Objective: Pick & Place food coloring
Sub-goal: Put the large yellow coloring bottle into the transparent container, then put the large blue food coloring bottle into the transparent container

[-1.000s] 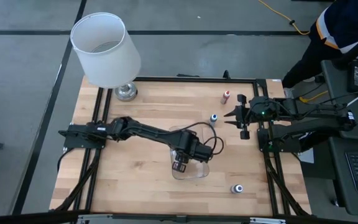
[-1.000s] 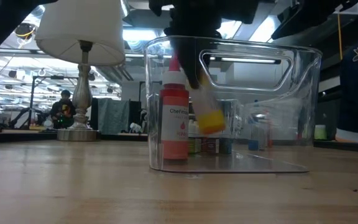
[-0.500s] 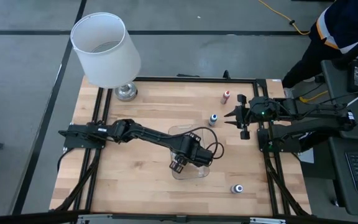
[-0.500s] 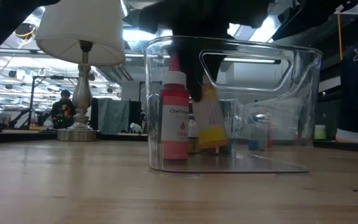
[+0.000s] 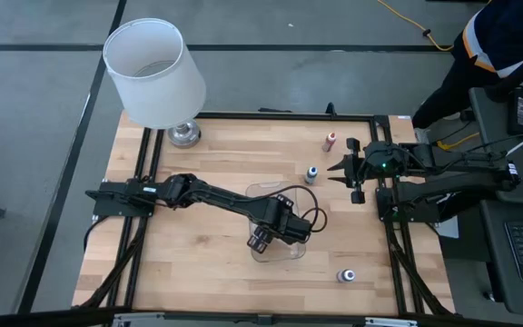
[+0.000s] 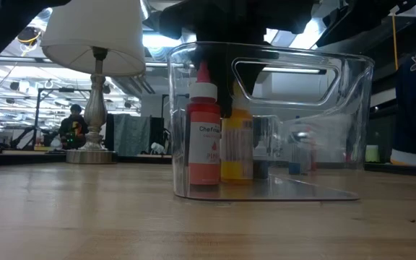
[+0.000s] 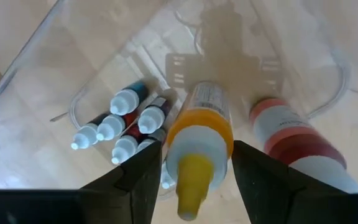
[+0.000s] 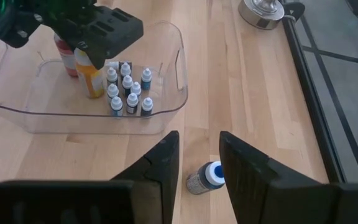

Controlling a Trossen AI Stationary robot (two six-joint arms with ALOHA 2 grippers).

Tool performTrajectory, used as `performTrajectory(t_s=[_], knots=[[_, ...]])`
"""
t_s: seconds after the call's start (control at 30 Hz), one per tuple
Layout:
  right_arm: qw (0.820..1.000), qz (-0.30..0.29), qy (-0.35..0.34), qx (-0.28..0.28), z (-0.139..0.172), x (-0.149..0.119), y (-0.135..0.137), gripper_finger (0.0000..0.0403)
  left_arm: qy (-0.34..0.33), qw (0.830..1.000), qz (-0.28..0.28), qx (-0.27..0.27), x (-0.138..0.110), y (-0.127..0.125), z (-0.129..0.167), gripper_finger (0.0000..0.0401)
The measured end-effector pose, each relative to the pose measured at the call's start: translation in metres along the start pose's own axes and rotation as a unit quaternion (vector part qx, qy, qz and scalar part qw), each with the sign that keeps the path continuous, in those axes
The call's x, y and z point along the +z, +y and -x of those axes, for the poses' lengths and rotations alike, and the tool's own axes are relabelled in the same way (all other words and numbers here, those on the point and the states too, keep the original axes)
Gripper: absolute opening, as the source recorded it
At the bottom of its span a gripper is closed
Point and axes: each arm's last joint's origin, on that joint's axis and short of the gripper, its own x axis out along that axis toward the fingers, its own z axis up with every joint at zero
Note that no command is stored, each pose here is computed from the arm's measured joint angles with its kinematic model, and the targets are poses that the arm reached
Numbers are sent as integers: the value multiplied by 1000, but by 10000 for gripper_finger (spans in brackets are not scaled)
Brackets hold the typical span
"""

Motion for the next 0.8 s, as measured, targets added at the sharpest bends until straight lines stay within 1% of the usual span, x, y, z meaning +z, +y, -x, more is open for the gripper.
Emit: performTrajectory(t_s=[0.07,0.17,0.27,0.33,0.4,0.47,0.57,0.67,0.73,0.8], knots=[[1000,0,0,0,0,0,0,117,9,1000,-1,6,-2,1,3,190],[1000,0,0,0,0,0,0,117,16,999,-2,40,-7,3,16,190],[1000,0,0,0,0,0,0,117,15,996,-9,88,-16,5,38,191],[1000,0,0,0,0,0,0,117,8,992,-3,128,-23,8,57,191],[1000,0,0,0,0,0,0,117,-4,985,22,170,-32,10,80,191],[1000,-1,1,-1,0,0,0,117,-27,976,70,205,-44,13,105,191],[1000,-12,1,-1,0,0,0,117,-79,953,173,236,-63,16,141,191],[1000,-26,1,-2,0,0,0,118,-137,917,283,245,-84,17,172,191],[999,-38,6,-4,-2,0,-2,119,-166,891,337,254,-97,17,189,191],[998,-56,13,2,-6,-1,-5,129,-188,870,368,269,-108,15,204,190]])
